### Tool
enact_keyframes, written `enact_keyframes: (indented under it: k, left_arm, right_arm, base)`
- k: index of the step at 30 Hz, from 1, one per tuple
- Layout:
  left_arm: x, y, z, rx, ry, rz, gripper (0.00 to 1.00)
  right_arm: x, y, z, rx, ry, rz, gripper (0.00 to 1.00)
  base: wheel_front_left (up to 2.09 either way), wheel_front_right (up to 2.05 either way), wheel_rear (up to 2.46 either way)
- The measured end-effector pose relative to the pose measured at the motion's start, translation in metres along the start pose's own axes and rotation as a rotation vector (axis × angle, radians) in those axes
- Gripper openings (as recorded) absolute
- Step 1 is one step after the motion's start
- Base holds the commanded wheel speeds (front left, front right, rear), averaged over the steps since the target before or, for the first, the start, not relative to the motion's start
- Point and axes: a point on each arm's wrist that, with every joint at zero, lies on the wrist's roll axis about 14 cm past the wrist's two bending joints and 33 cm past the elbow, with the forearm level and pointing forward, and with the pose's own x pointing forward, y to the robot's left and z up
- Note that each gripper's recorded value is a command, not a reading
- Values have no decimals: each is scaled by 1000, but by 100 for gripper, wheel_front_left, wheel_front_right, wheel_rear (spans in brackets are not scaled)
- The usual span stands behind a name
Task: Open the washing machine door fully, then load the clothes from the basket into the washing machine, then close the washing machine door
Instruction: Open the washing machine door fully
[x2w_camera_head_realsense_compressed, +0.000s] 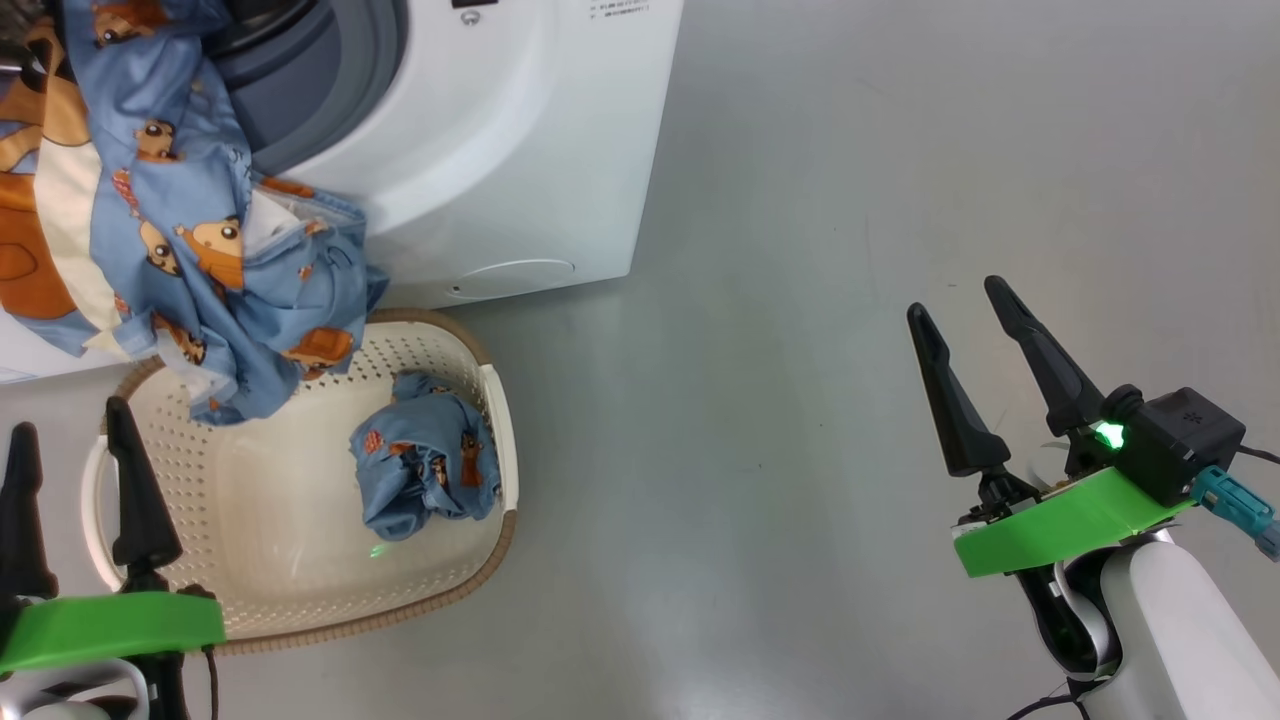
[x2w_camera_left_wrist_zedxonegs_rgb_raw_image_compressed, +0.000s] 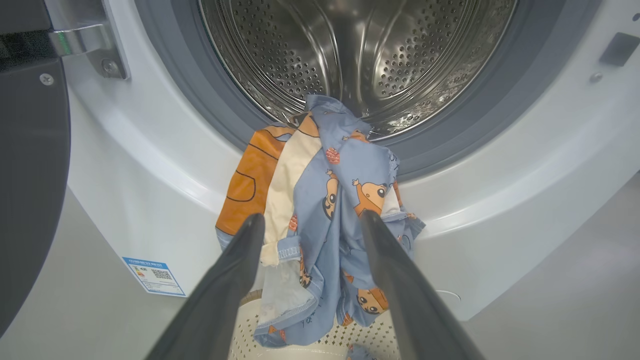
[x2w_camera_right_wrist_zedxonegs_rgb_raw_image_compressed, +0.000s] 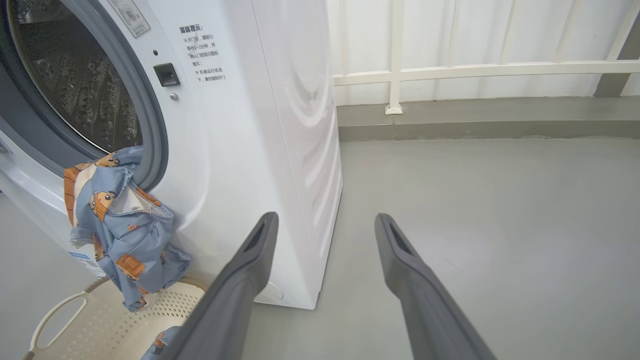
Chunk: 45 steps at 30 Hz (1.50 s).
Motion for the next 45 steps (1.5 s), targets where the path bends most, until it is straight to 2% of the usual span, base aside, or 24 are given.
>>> enact_keyframes:
  k: [13,20,32,45]
  left_arm:
    - [-6,-1,-55,-53,161,17,100]
    - [9,-13,-83,-86,238,-2,100]
    - [23,-25,-125,-102,369,-37,100]
    - [39,-25,-170,-60,532,-73,100]
  right_arm:
    - [2,0,-9,11,19,-3,100]
    - [2,-2,-16,20,34,-15,100]
    - [8,-9,-21,20,41,-33,100]
    - [12,-16,-33,16,65,-43,100]
  base:
    - [0,0,0]
    - [0,0,0]
    - [0,0,0]
    - [0,0,0]
